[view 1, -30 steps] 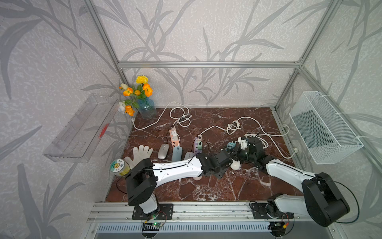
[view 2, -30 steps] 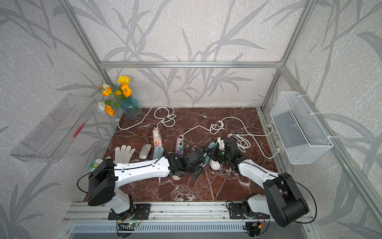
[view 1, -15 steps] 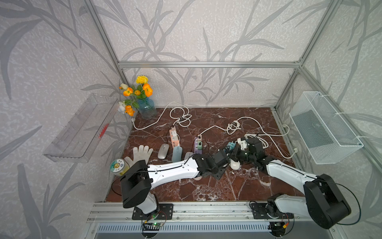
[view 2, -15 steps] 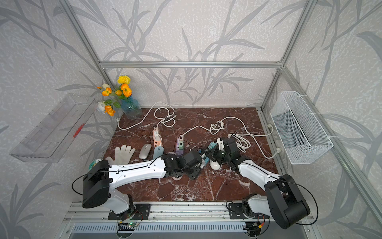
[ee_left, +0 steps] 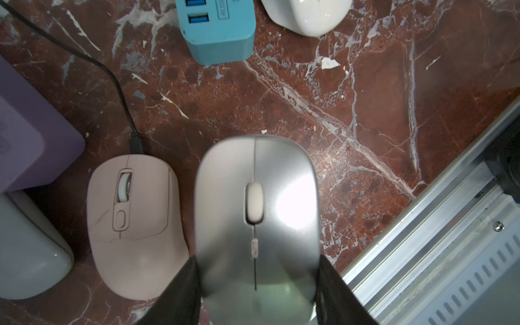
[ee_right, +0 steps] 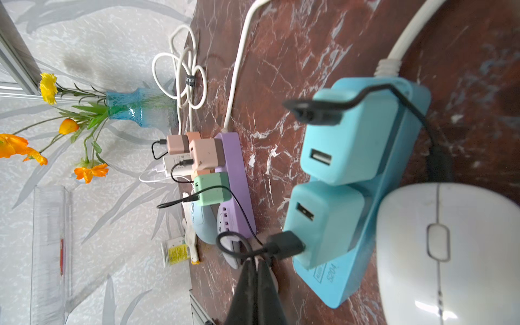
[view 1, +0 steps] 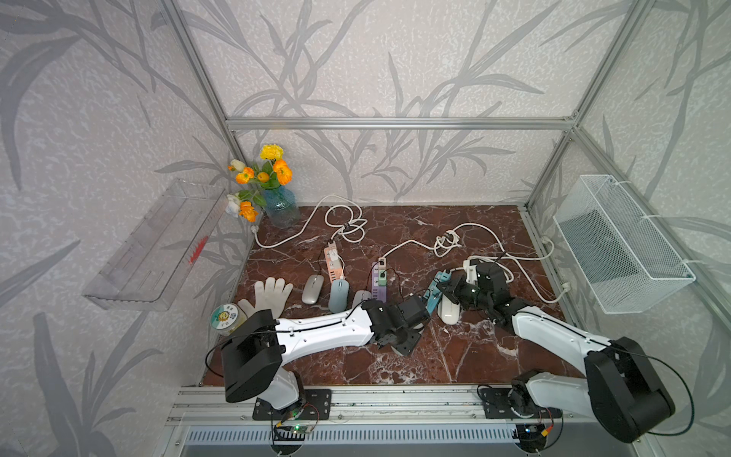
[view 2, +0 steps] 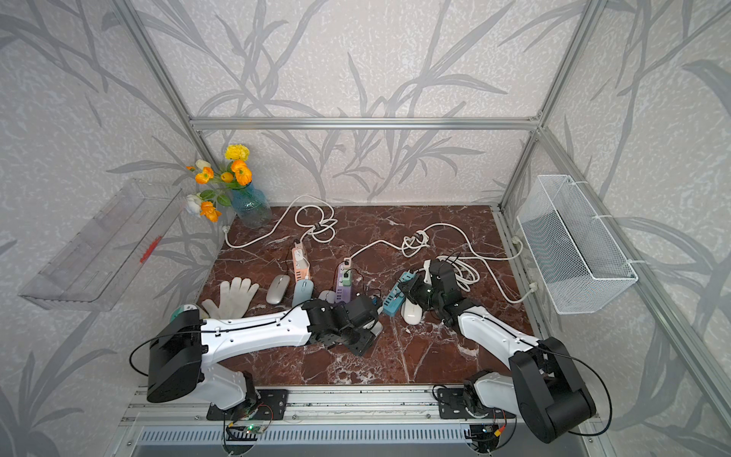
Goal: Unplug the wireless mouse
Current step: Remove the power cord from the mouse, then place the mouse at the center of the board, then place the power cord at the center of the board, then remove the plug from the socket.
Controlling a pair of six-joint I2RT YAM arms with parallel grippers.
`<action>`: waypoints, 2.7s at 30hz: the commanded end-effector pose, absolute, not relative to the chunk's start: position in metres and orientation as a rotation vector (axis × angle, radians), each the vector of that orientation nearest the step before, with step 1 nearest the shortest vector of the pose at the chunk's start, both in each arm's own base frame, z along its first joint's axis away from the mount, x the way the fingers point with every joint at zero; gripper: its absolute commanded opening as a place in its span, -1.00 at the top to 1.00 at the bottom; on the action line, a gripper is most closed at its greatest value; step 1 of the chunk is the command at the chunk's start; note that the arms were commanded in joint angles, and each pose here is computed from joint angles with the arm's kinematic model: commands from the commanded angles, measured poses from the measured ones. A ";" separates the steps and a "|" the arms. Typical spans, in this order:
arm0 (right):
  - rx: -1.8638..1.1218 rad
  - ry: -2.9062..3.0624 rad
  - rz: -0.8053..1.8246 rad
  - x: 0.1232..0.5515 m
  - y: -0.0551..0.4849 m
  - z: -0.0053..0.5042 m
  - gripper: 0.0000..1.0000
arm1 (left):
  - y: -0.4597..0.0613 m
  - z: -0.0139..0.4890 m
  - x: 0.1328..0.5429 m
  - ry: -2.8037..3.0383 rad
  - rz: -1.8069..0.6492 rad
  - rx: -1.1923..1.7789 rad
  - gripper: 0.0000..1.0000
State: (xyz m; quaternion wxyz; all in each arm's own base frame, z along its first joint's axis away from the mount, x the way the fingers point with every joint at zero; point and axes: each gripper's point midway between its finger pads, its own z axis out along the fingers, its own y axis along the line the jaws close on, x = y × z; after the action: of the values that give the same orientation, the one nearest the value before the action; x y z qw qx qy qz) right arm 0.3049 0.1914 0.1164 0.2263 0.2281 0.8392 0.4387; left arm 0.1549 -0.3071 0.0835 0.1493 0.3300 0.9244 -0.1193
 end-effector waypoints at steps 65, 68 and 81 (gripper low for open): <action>-0.027 2.471 0.449 0.267 0.133 0.153 0.16 | -0.292 0.158 0.273 2.483 -0.410 0.237 -0.52; 0.010 2.496 0.388 0.273 0.130 0.164 0.14 | -0.311 0.148 0.291 2.500 -0.518 0.232 -0.37; 0.334 2.639 0.340 0.305 0.150 0.175 0.12 | -0.373 0.091 0.310 2.658 -1.067 0.134 0.43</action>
State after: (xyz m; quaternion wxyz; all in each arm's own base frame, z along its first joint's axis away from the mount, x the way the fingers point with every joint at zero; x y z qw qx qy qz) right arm 0.3085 0.1532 0.1768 0.2523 0.0873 0.9543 0.1341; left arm 0.3162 -0.3477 0.0793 0.1639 0.0398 0.9413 -0.2924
